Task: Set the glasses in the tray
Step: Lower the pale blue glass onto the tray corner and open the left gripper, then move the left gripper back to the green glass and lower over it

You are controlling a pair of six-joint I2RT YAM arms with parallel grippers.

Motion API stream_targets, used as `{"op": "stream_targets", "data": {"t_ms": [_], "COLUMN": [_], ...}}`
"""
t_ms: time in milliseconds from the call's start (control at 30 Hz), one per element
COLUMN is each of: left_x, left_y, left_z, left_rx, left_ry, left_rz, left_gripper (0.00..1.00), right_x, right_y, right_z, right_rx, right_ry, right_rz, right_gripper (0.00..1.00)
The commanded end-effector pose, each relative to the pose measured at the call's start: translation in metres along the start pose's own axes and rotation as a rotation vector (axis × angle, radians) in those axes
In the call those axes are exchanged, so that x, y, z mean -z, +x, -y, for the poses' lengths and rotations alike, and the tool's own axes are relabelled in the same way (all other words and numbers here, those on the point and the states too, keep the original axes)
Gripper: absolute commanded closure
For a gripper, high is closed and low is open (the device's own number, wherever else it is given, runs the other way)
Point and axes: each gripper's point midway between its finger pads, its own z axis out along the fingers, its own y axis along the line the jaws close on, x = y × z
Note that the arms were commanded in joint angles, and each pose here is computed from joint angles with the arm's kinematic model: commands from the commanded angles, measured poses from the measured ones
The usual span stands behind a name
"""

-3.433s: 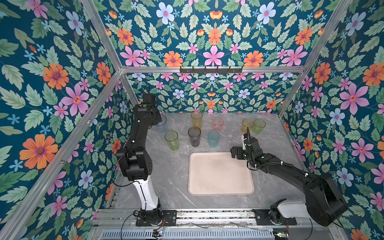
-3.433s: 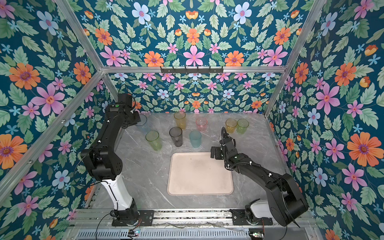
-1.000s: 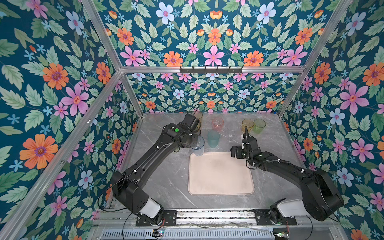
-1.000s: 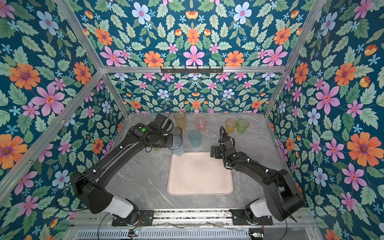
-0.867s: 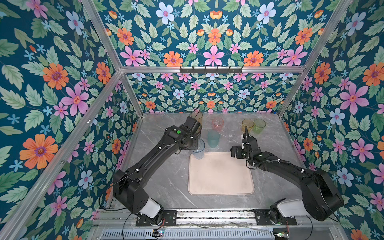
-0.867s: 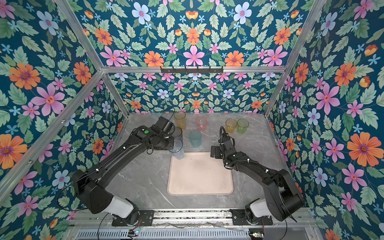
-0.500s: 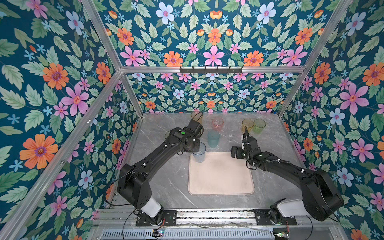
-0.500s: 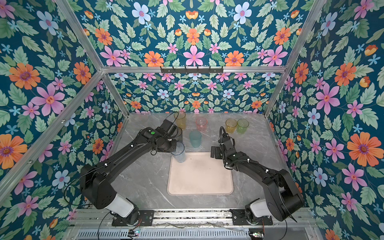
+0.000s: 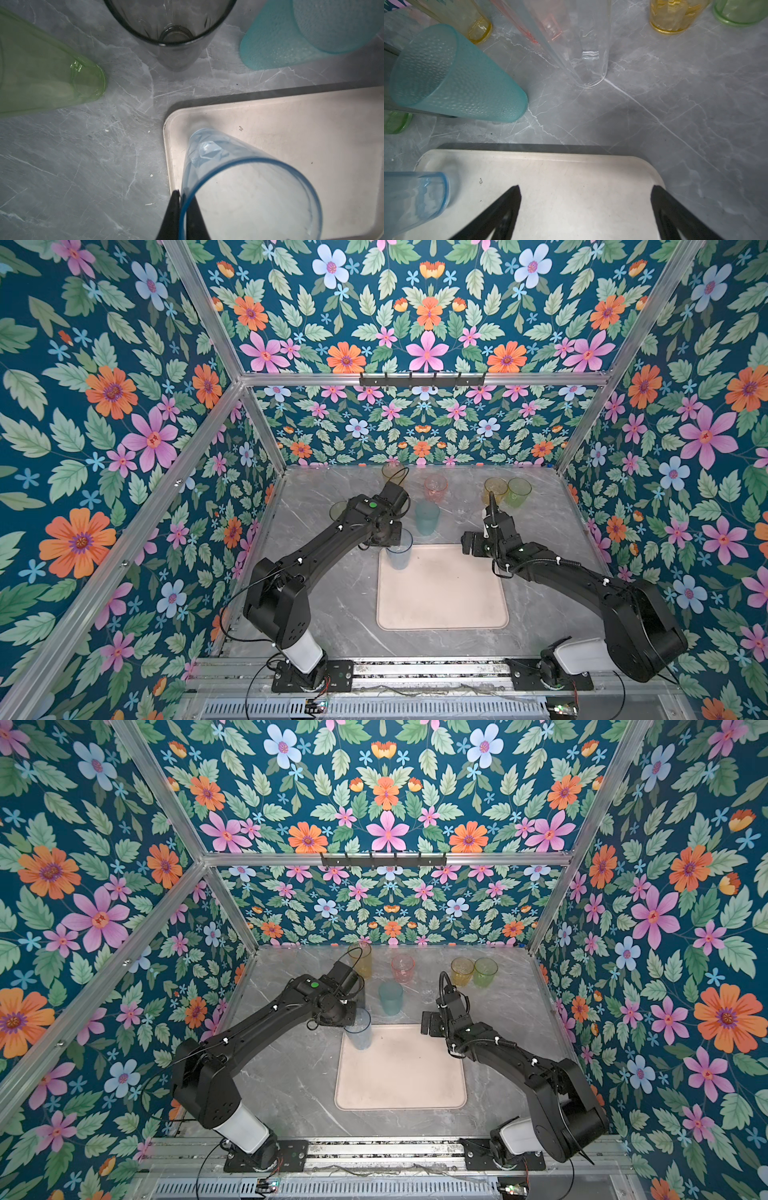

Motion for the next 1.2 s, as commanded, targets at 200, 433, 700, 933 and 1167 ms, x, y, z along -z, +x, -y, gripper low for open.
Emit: {"op": "stream_targets", "data": {"t_ms": [200,433,700,933,1167], "left_x": [-0.009,-0.013,-0.008,0.001,0.023], "left_y": [-0.001,0.0,-0.004,-0.011,-0.026], "left_z": [-0.001,-0.005,-0.008,-0.003,-0.002], "left_rx": [0.014,0.018,0.026,0.034,0.035], "left_ry": [-0.01,-0.041,-0.055,-0.027,-0.02], "left_rz": [-0.001,-0.005,0.009,0.035,0.085], "left_gripper": [1.0,1.0,0.75,0.65,0.63], "right_x": [-0.002,-0.002,-0.005,-0.006,-0.004], "right_y": [-0.001,0.0,0.002,0.003,0.0], "right_z": [0.002,0.002,0.002,0.003,0.001], "right_rx": [-0.003,-0.003,-0.001,-0.002,-0.008], "right_ry": [0.018,0.021,0.025,0.03,0.016], "right_rz": [-0.005,-0.013,-0.023,-0.031,-0.018], "right_gripper": [0.01,0.01,0.01,0.01,0.01]}}
